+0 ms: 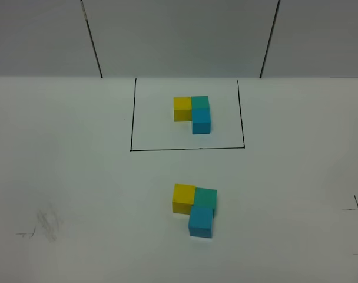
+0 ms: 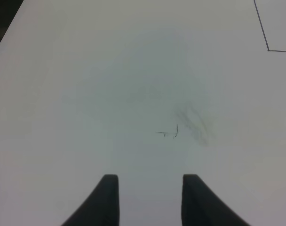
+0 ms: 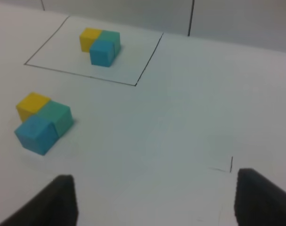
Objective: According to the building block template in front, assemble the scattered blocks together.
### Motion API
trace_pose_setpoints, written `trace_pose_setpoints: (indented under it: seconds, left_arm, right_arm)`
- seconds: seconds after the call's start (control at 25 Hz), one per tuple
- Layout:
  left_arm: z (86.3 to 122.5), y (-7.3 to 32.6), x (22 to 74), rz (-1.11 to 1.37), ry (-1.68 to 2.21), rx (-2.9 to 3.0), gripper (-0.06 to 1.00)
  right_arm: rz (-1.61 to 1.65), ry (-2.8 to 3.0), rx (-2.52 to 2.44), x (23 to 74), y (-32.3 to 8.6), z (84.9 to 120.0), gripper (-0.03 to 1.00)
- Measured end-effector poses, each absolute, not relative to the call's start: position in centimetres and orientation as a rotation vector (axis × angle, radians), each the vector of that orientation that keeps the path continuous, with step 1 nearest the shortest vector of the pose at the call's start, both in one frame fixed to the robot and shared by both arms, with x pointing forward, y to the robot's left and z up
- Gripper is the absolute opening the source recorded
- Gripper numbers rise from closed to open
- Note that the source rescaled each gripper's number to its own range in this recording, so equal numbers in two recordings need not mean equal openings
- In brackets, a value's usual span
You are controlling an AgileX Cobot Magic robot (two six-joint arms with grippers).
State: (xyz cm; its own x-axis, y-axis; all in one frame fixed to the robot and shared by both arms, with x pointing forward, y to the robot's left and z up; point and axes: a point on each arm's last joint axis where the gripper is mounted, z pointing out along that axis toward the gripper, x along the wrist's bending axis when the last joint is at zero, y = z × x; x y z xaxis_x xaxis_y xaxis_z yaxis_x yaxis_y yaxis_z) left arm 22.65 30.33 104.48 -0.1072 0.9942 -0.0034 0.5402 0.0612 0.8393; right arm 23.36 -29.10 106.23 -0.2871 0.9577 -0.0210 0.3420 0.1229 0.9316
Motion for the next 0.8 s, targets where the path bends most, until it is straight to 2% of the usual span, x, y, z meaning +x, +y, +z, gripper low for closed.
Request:
trace_pose_setpoints:
  seconds: [0.2,0.8]
  left_arm:
    - [104.48,30.33,22.65,0.931,1.719,1.541,0.0]
    - [104.48,30.33,22.65,0.931,1.719,1.541,0.0]
  right_arm:
    - [1.048,1.804,1.317,23.05,-29.47,105.35,0.41]
    - [1.003,1.683,1.441,23.1,-29.03,105.35,0.06]
